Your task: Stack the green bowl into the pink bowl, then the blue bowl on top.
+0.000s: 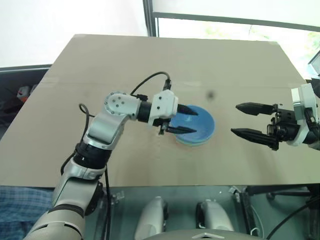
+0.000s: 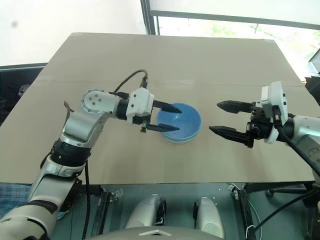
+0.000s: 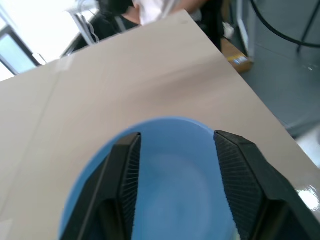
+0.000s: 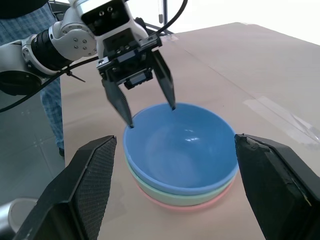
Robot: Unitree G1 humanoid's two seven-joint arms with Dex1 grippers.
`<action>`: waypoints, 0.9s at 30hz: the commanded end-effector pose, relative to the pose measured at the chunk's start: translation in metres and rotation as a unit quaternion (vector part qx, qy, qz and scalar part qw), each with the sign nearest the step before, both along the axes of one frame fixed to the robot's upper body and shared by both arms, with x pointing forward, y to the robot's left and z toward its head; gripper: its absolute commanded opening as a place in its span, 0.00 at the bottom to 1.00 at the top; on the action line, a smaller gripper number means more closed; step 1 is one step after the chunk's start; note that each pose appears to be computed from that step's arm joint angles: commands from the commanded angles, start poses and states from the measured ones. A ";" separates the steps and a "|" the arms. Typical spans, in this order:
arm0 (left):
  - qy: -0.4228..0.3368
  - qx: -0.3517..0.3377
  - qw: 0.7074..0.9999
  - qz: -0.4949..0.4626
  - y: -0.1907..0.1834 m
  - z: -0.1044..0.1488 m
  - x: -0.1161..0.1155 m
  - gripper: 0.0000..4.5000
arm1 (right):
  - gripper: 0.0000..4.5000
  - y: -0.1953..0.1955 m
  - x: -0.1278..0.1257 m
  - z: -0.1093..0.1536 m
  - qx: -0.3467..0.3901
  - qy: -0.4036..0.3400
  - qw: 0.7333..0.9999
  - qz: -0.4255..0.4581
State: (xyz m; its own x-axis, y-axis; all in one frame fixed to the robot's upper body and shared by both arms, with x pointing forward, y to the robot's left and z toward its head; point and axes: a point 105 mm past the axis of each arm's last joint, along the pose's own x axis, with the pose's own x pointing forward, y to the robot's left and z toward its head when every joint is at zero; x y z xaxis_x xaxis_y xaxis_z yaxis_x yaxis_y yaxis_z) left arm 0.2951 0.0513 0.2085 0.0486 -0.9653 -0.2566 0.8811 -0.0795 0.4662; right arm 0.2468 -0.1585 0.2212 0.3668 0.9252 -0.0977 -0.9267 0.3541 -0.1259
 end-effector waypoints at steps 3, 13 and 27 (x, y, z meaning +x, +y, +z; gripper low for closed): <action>0.049 -0.072 0.994 0.069 0.023 0.019 0.011 0.51 | 0.88 -0.002 -0.006 0.001 -0.014 -0.017 1.000 -0.001; 0.119 -0.079 0.949 0.283 0.113 -0.030 0.013 0.51 | 0.88 -0.029 -0.006 -0.031 -0.044 0.001 0.998 -0.055; 0.122 -0.083 0.914 0.379 0.155 -0.053 -0.009 0.51 | 0.88 -0.056 0.004 -0.067 -0.046 0.012 0.996 -0.075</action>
State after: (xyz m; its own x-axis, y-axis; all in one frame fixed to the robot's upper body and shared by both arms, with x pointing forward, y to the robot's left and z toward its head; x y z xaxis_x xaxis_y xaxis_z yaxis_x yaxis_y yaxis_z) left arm 0.2878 0.2064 0.1416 0.6631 -0.7093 -0.2391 0.7460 0.6523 0.1339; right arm 0.2504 -0.2140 0.1476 0.4961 0.8420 -0.2119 -0.8681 0.4855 -0.1034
